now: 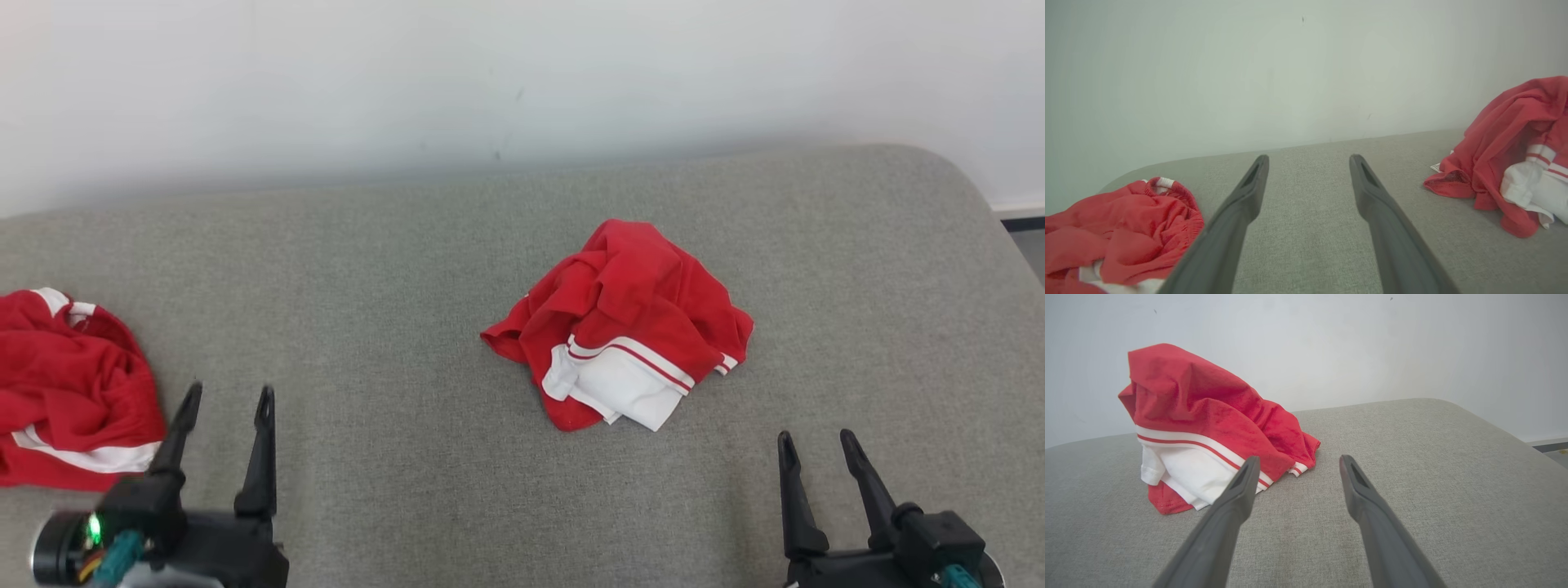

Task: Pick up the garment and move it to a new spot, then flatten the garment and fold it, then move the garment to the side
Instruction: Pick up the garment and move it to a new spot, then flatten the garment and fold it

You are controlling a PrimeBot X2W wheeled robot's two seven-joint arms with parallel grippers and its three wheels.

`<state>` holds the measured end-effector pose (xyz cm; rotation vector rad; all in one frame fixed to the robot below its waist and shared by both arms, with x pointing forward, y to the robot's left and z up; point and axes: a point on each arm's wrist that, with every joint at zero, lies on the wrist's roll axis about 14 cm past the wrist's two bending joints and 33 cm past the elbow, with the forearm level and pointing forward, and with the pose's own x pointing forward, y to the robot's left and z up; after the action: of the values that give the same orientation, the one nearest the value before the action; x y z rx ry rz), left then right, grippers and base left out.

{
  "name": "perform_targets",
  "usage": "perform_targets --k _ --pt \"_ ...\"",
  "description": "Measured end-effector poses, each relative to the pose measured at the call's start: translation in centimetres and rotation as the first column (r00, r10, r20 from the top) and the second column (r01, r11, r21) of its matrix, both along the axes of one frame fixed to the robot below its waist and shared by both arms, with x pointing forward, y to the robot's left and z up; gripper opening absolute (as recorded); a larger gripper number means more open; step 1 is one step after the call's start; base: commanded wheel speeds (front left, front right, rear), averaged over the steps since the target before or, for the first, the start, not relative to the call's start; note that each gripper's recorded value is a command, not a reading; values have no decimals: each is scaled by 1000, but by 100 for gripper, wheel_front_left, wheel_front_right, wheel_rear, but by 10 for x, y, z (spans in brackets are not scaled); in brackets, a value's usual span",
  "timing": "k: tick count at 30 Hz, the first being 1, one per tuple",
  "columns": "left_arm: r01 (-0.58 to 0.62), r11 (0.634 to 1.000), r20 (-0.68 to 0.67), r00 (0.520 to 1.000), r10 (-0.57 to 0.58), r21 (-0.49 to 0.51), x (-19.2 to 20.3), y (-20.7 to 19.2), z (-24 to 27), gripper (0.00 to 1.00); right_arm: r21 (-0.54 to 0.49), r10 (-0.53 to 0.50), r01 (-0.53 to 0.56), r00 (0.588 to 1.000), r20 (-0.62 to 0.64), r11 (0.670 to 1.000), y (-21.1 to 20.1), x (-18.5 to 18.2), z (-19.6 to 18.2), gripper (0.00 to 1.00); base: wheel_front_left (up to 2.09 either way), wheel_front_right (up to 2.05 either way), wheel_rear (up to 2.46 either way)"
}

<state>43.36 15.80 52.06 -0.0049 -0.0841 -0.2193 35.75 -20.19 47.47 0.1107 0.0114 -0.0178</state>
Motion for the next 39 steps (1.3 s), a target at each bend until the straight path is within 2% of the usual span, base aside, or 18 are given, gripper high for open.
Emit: perform_targets --k 7,20,39 --pt "-18 998 14 1000 19 -57 -27 6 3 100 1 20 -20 1000 13 1000 7 -4 4 100 0 0 0" --pt "-102 991 -8 995 102 -89 -62 24 -10 100 -1 40 -40 999 19 999 13 -10 6 100 0 0 0" --pt "-157 985 -18 988 156 -70 -85 28 -16 100 -15 35 -35 999 16 999 10 -15 5 100 0 0 0"
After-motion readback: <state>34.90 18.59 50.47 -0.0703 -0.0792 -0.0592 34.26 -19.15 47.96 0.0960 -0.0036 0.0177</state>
